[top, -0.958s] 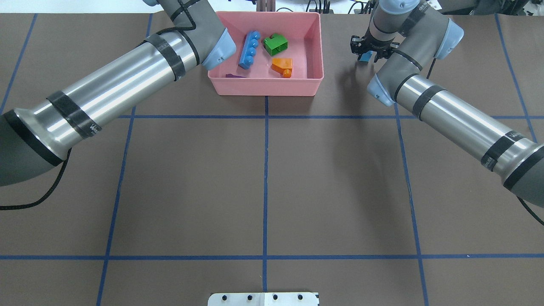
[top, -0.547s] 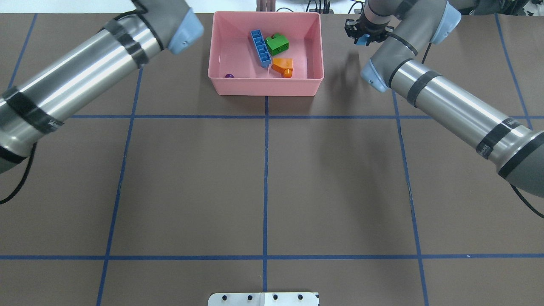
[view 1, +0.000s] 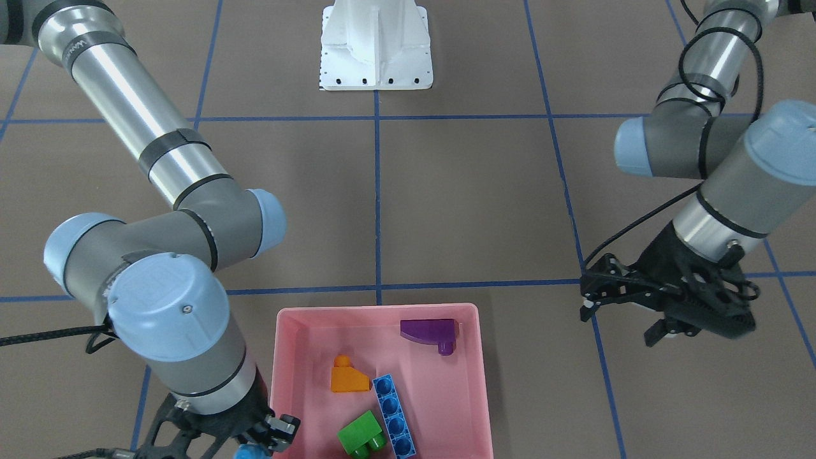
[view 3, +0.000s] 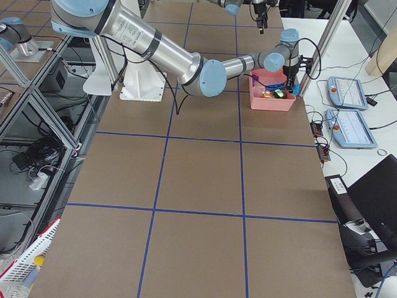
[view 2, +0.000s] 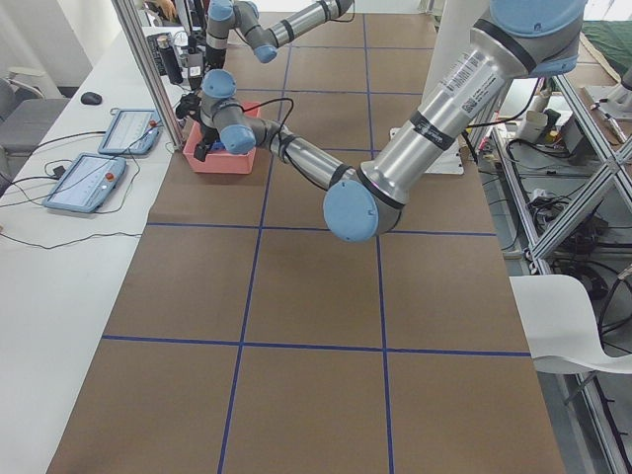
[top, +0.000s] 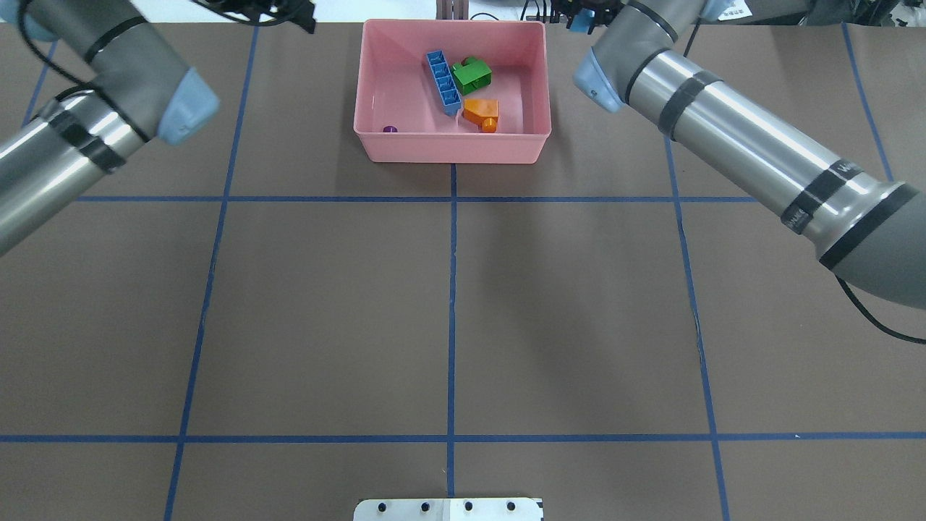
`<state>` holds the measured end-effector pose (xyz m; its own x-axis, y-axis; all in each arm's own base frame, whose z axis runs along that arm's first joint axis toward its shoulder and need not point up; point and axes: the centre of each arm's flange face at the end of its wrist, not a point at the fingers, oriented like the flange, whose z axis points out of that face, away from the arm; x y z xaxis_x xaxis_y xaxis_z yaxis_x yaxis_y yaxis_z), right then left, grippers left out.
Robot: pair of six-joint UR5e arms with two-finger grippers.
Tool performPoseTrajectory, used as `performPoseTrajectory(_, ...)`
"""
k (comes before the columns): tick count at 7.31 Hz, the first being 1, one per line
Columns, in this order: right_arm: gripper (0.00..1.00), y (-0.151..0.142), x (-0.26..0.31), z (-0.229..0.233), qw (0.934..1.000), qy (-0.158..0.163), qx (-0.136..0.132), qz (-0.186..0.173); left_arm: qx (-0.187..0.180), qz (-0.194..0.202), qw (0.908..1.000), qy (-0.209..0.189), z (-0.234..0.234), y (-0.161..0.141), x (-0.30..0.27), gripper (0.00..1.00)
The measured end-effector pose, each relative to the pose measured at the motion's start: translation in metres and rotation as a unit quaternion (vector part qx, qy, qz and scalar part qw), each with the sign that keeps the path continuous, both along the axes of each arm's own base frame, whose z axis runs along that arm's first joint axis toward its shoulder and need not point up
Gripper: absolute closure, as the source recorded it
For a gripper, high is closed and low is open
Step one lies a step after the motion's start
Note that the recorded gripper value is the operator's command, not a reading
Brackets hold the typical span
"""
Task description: Put all blocks into box
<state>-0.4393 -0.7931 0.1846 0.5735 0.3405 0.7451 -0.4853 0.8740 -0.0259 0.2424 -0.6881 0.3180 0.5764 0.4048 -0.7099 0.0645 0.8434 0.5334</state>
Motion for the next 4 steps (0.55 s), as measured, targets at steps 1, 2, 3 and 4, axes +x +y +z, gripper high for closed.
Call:
performPoseTrajectory(1,0.01,0.013,-0.025,-0.022,0.9999,-0.013,-0.004,0.004,0.004,0.009,0.9999,-0.004,0.025,0.003,-0.035,0.00)
performPoseTrajectory(2,0.00,0.024,-0.043,-0.032,0.9998,-0.019,-0.001,0.004,0.004,0.012,0.9999,-0.003,0.040,0.005,-0.062,0.00)
performPoseTrajectory(3,0.00,0.031,-0.053,-0.035,0.9997,-0.024,0.003,0.002,-0.002,0.010,1.0000,0.000,0.052,0.006,-0.084,0.00)
performPoseTrajectory(4,0.00,0.038,-0.051,-0.035,0.9995,-0.031,0.006,-0.004,-0.012,0.005,0.9999,0.001,0.063,0.008,-0.103,0.00)
